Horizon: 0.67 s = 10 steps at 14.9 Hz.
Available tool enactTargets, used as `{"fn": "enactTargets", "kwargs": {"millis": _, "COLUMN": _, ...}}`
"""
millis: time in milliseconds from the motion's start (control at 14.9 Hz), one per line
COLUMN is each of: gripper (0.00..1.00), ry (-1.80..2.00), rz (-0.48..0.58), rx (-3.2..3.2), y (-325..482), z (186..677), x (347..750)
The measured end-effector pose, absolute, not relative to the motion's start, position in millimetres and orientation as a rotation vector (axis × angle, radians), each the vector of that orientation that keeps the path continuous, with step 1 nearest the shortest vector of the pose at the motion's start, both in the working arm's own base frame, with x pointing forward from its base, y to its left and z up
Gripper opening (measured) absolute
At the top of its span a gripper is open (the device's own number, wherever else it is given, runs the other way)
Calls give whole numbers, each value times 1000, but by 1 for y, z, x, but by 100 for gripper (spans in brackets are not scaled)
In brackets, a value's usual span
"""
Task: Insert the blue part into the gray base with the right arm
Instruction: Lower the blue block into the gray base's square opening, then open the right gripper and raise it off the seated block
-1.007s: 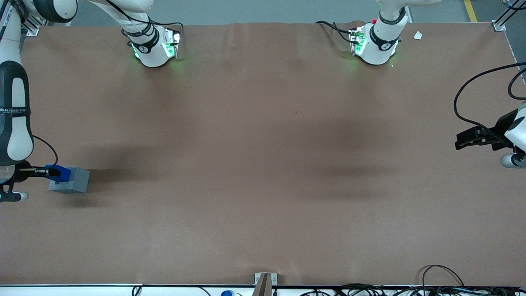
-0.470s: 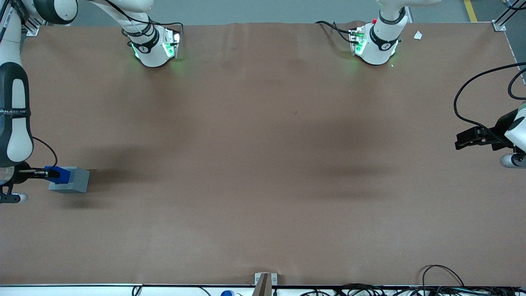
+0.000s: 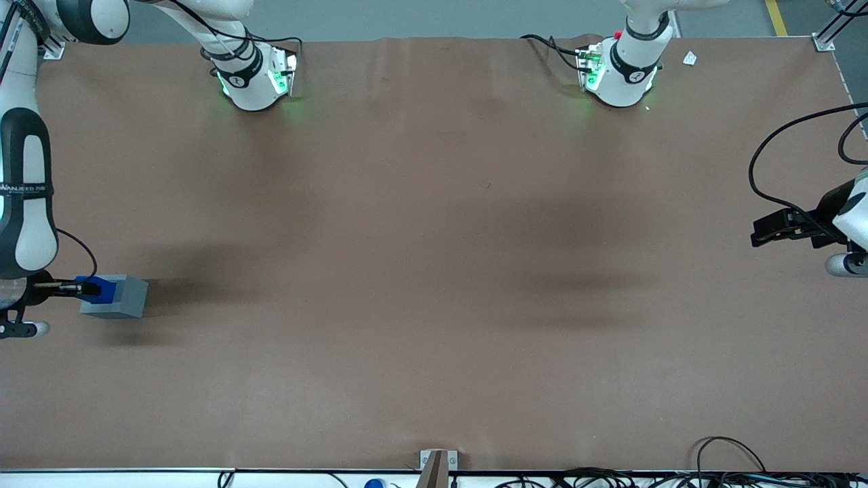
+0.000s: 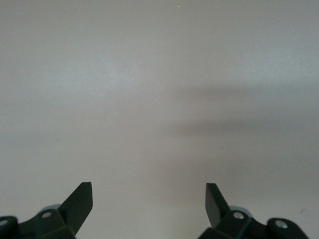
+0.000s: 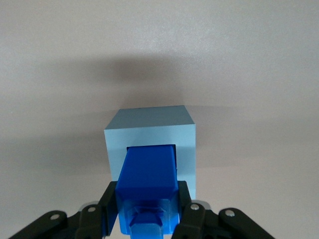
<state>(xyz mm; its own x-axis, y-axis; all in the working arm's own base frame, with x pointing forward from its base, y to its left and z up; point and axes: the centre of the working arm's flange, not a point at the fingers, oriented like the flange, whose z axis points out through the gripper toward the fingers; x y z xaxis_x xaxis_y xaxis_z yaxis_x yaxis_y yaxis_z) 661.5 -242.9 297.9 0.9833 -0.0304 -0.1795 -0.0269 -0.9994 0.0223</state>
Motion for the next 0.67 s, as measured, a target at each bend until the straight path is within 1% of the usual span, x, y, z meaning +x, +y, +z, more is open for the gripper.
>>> {"fn": "enactTargets", "kwargs": {"millis": 268, "gripper": 51, "ry": -45, "rz": -294, "rx": 3109, "y": -243, "z": 292, "x": 662}}
{"fn": "enactTargets", "kwargs": {"millis": 336, "gripper": 58, "ry": -43, "rz": -297, "rx": 3109, "y": -243, "z": 290, "x": 662}}
{"fn": "enactTargets", "kwargs": {"millis": 671, "gripper": 100, "ry": -10, "rz": -288, "rx": 3109, "y": -241, "z": 291, "x": 665}}
